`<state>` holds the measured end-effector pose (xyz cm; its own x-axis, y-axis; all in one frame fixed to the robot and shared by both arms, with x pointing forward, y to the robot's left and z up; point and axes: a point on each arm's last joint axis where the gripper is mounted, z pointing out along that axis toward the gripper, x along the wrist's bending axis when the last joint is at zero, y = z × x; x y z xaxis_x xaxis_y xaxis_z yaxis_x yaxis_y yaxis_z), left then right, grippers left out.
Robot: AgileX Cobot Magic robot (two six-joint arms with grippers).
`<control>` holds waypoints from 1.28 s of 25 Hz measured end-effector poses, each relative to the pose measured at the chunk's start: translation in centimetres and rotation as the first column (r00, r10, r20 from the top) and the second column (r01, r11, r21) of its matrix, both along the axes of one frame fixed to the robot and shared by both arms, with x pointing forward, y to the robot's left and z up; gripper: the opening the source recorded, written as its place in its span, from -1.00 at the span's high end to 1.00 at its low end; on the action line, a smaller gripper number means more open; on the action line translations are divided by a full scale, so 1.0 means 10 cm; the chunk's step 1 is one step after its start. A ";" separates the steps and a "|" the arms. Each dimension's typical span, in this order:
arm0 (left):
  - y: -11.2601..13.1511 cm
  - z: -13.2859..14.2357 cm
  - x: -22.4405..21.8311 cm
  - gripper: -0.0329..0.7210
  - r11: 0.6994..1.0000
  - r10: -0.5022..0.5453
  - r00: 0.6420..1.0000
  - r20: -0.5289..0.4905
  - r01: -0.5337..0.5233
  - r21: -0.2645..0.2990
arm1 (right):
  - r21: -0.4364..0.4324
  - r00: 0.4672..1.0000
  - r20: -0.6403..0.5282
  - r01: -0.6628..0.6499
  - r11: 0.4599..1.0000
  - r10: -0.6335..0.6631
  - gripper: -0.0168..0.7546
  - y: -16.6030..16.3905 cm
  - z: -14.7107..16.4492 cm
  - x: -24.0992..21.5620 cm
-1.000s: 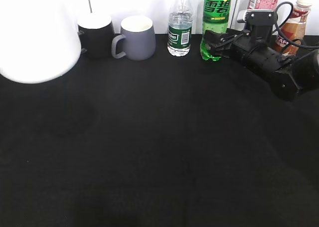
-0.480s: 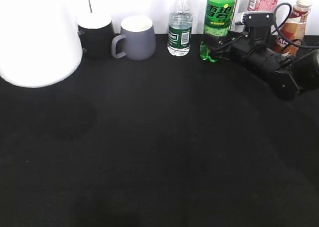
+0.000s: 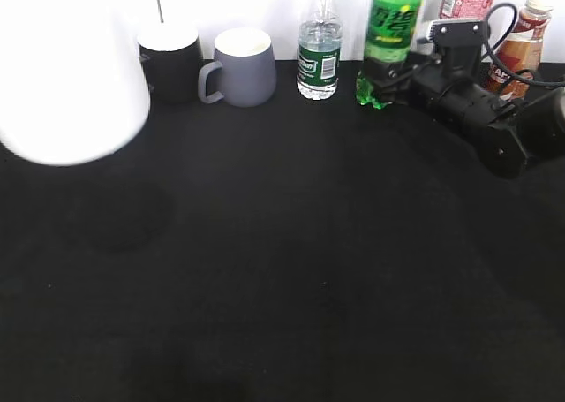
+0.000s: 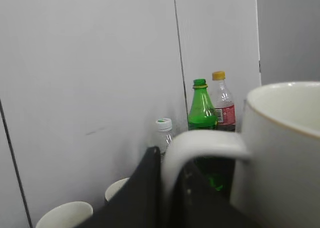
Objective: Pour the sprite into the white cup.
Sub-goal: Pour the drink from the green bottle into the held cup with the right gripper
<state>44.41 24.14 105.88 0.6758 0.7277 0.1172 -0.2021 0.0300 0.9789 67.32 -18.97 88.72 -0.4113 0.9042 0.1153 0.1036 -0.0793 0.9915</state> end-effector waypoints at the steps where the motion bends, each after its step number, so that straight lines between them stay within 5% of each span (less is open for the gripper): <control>1: -0.01 0.00 0.00 0.82 1.000 -0.006 1.000 -0.002 0.006 0.006 | -0.002 0.999 0.025 0.021 1.000 -0.021 -0.54 -0.02 0.02 0.01; 7: -0.01 -0.01 -0.01 0.82 1.000 -0.012 1.000 -0.003 0.012 0.006 | 0.068 0.999 0.012 -0.036 0.997 0.036 -0.54 0.04 -0.25 0.02; 27: -0.17 -0.06 -0.03 0.82 0.997 -0.066 0.997 -0.036 0.067 0.037 | 0.110 1.000 0.022 -0.003 0.994 0.001 -0.54 0.08 -0.03 0.34; 29: -0.17 -0.06 -0.03 0.82 0.997 -0.062 0.997 -0.038 0.064 0.040 | 0.133 1.000 0.021 -0.004 0.991 0.001 -0.37 0.10 -0.04 0.39; 31: -0.17 -0.06 -0.03 0.82 0.997 -0.061 0.997 -0.037 0.062 0.043 | 0.136 1.000 0.018 -0.010 0.991 0.007 0.02 0.12 -0.05 0.39; 32: -0.17 -0.06 -0.03 0.82 0.997 -0.060 0.998 -0.037 0.061 0.045 | 0.134 1.000 0.018 -0.014 0.991 0.012 0.02 0.13 -0.06 0.39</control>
